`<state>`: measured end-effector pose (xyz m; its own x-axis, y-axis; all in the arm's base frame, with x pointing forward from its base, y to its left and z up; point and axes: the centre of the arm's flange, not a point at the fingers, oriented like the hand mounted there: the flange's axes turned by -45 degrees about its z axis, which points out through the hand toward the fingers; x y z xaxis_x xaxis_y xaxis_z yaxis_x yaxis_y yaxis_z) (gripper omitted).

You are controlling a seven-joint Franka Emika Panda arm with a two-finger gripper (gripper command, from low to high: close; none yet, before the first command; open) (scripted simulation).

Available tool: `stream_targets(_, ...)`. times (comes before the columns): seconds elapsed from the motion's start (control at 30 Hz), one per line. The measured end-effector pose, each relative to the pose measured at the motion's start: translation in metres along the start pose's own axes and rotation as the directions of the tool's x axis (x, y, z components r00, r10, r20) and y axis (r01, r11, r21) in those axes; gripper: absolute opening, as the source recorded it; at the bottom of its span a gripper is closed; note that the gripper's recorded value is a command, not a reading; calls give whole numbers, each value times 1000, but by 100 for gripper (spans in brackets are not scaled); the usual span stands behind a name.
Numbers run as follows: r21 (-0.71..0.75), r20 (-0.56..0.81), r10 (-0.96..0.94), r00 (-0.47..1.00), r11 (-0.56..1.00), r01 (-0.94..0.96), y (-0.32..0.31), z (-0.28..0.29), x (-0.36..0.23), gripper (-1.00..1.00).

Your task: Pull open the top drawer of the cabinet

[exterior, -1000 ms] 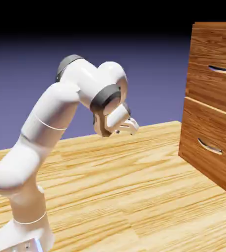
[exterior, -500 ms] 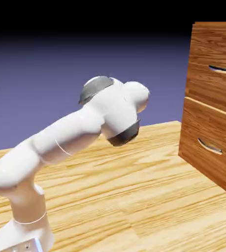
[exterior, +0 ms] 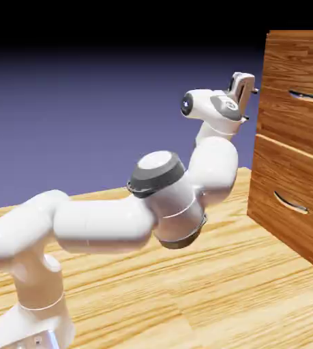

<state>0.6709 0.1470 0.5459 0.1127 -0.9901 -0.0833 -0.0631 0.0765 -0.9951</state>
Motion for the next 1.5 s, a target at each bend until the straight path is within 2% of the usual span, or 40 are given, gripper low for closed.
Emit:
stream_targets(0.1, 54, -117, -77, 990, 995, 83, -19, 10, 61, 0)
stream_targets(0.37, 54, -116, -76, 990, 995, 82, -23, 56, 66, 0)
stream_targets(0.4, 54, -117, -76, 990, 995, 83, -22, 60, 67, -100)
stream_targets(0.53, 56, -117, -77, 990, 995, 84, -22, 49, 65, -100)
stream_targets(0.9, 57, -117, -76, 990, 995, 83, -17, -29, 57, -100)
stream_targets(1.5, 57, -117, -77, 990, 995, 84, -5, -211, 36, -100)
